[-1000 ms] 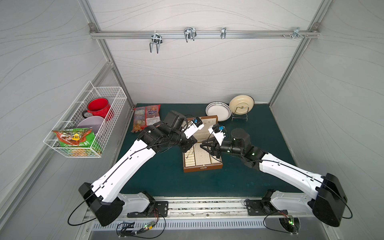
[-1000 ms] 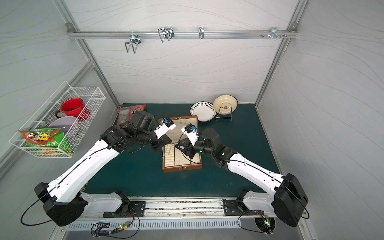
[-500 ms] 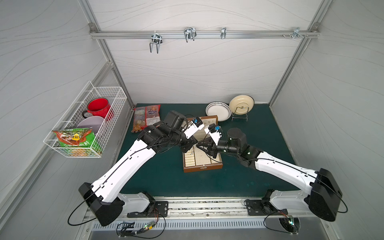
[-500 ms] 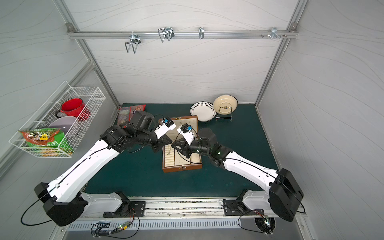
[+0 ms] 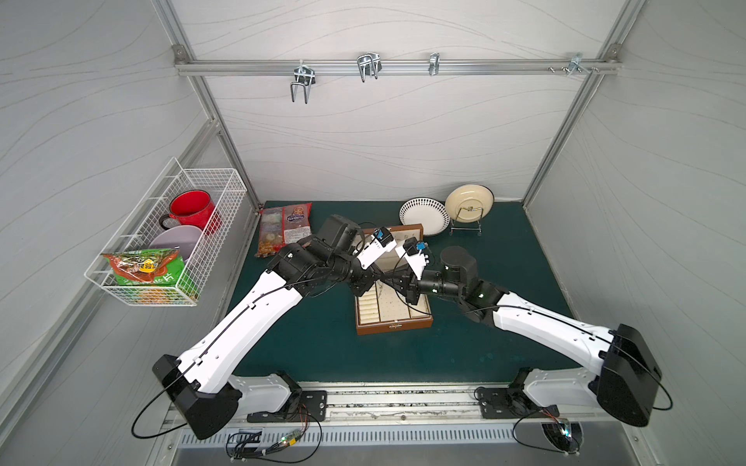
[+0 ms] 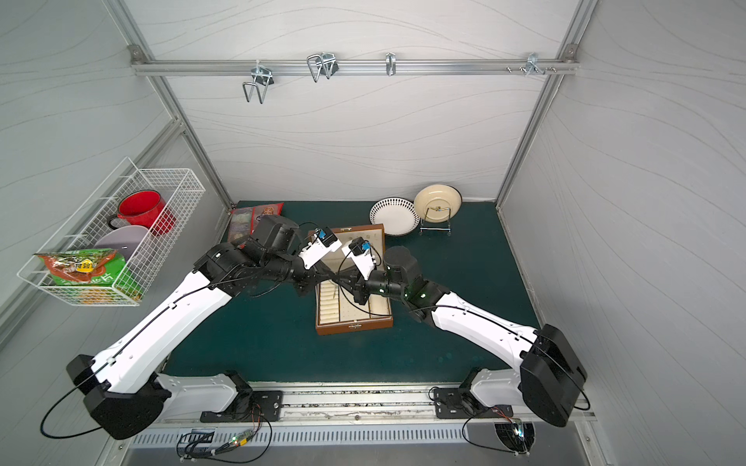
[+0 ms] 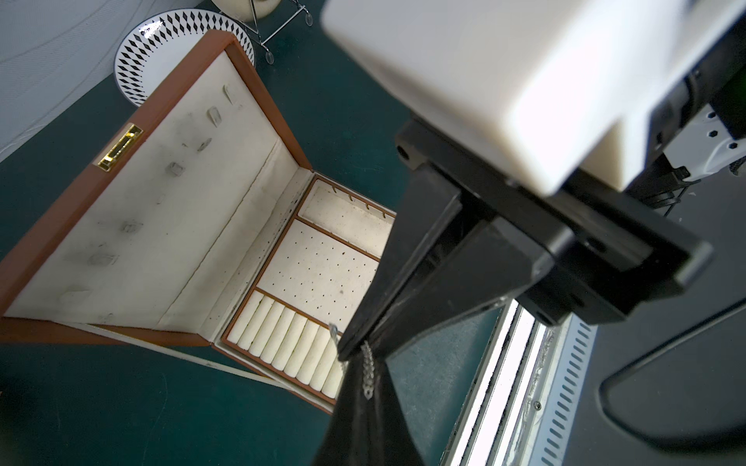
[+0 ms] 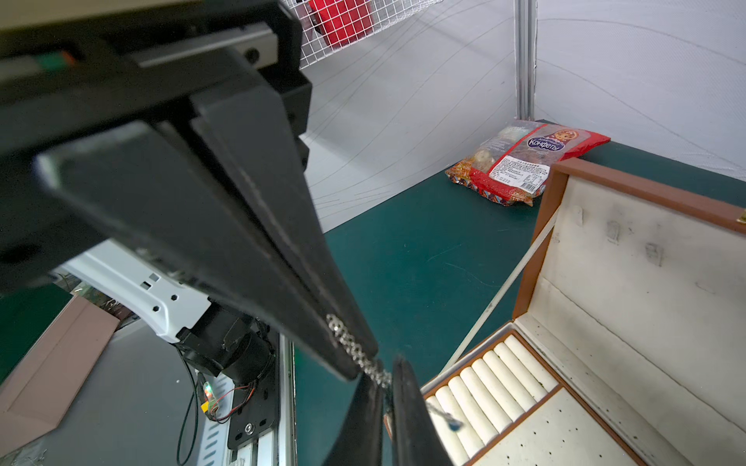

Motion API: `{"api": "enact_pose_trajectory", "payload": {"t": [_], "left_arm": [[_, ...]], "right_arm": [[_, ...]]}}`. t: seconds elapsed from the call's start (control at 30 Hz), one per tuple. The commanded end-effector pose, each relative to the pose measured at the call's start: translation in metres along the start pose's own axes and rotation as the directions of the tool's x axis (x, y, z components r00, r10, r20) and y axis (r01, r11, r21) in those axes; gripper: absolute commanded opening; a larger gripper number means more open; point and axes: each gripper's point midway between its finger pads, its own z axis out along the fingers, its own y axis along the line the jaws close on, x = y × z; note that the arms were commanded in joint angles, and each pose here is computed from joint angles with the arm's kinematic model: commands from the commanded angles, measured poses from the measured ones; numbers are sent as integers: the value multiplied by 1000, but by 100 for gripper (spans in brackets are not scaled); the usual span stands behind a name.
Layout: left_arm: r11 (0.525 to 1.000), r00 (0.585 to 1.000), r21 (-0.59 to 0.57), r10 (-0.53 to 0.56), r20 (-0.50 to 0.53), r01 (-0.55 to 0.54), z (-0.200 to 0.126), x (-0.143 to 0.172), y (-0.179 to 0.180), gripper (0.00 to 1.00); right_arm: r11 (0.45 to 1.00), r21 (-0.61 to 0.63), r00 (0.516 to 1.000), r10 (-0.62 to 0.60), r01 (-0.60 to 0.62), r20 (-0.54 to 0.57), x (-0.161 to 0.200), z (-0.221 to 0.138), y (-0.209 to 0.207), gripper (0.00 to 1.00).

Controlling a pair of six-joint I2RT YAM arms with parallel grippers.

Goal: Put jewelry chain into jewelry box
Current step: Hang the necklace on the jewelry box clasp.

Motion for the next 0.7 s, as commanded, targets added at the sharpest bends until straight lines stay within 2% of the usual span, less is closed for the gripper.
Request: {"api": "enact_pose_trajectory", "payload": {"t": [0.0,0.17,0.37,0.67], "left_arm": [[1000,998,-7,22,57,-21,-13,-14,-2,0],[1000,998,-11,21,61,-21,-12,-14,-1,0],[999,997,-29,15,71,-13,-8,-12,3,0],[999,989,-28,-14,150,18,-1,-21,6,0]], "right_arm": [[999,-3,999,-34,34,26,-8,-1,4,4],[999,11,999,-36,36,22,-8,-3,3,0],[998,37,999,-48,47,8,-7,-8,1,0],[994,76,996,-75,78,-41,-12,-22,3,0]]}}
